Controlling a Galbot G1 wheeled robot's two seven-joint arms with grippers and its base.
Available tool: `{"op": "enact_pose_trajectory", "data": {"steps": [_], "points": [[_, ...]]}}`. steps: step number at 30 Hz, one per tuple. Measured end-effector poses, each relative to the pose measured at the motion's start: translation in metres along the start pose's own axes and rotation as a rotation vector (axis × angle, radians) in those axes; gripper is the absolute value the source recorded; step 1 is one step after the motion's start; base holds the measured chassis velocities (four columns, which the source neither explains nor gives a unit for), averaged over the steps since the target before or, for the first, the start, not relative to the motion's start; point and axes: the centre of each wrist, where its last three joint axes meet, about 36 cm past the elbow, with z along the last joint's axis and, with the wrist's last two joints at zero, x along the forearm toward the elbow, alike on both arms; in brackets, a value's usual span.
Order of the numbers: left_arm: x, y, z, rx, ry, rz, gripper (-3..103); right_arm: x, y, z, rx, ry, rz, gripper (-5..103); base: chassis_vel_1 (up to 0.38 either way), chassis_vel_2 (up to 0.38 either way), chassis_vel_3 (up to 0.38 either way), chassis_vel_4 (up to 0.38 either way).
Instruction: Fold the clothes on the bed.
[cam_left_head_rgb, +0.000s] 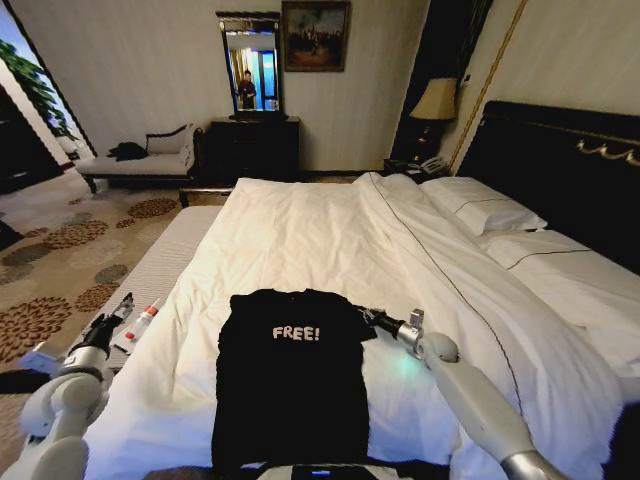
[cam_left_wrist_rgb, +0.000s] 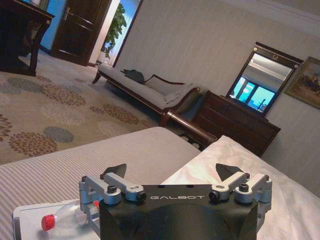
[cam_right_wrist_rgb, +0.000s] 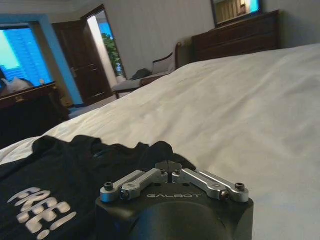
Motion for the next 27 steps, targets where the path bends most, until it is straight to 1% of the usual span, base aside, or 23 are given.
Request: {"op": "enact_pose_trajectory", "data": {"steps": [3,5,8,9,10,14,16,18,19,24,25,26,27], "points": [[0.000,0.000,0.000,0.001,0.000,0.000,100,0.008,0.002,-0.005,0.018,-0.021,0.081,0,0.000,0.000,0.000,0.000],[0.000,0.000,0.000,0.001,-0.001,0.000,100,0.009,0.002,-0.006,0.022,-0.023,0.099,0,0.000,0.000,0.000,0.000],[0.000,0.000,0.000,0.002,0.000,-0.001,100,0.014,0.006,-0.003,0.045,-0.014,0.198,0,0.000,0.000,0.000,0.000],[0.000,0.001,0.001,0.002,0.000,-0.001,100,0.016,0.008,-0.001,0.044,-0.005,0.226,0,0.000,0.000,0.000,0.000],[0.000,0.001,0.001,0.002,0.000,-0.001,100,0.016,0.008,-0.001,0.044,-0.005,0.226,0,0.000,0.000,0.000,0.000],[-0.001,-0.001,0.004,0.007,0.005,0.001,100,0.021,0.023,0.009,0.022,0.049,0.357,0,0.000,0.000,0.000,0.000],[-0.001,-0.001,0.004,0.008,0.006,0.001,100,0.021,0.025,0.010,0.016,0.059,0.377,0,0.000,0.000,0.000,0.000],[-0.001,-0.001,0.006,0.010,0.008,0.000,100,0.025,0.035,0.015,-0.005,0.080,0.429,-2,0.000,0.000,0.000,0.000],[-0.001,-0.001,0.006,0.010,0.008,0.000,100,0.025,0.035,0.015,-0.005,0.080,0.429,-2,0.000,0.000,0.000,0.000],[-0.001,0.001,0.007,0.012,0.008,-0.004,100,0.033,0.063,0.020,-0.067,0.043,0.443,25,0.000,0.000,0.000,0.000],[-0.001,0.001,0.007,0.012,0.008,-0.004,100,0.033,0.063,0.020,-0.067,0.043,0.443,25,0.000,0.000,0.000,0.000],[-0.001,0.002,0.007,0.012,0.007,-0.005,100,0.035,0.073,0.020,-0.089,0.027,0.457,30,0.000,0.000,0.000,0.000],[-0.001,0.002,0.007,0.013,0.007,-0.005,100,0.037,0.079,0.019,-0.109,0.014,0.469,30,0.000,0.000,0.000,0.000]]}}
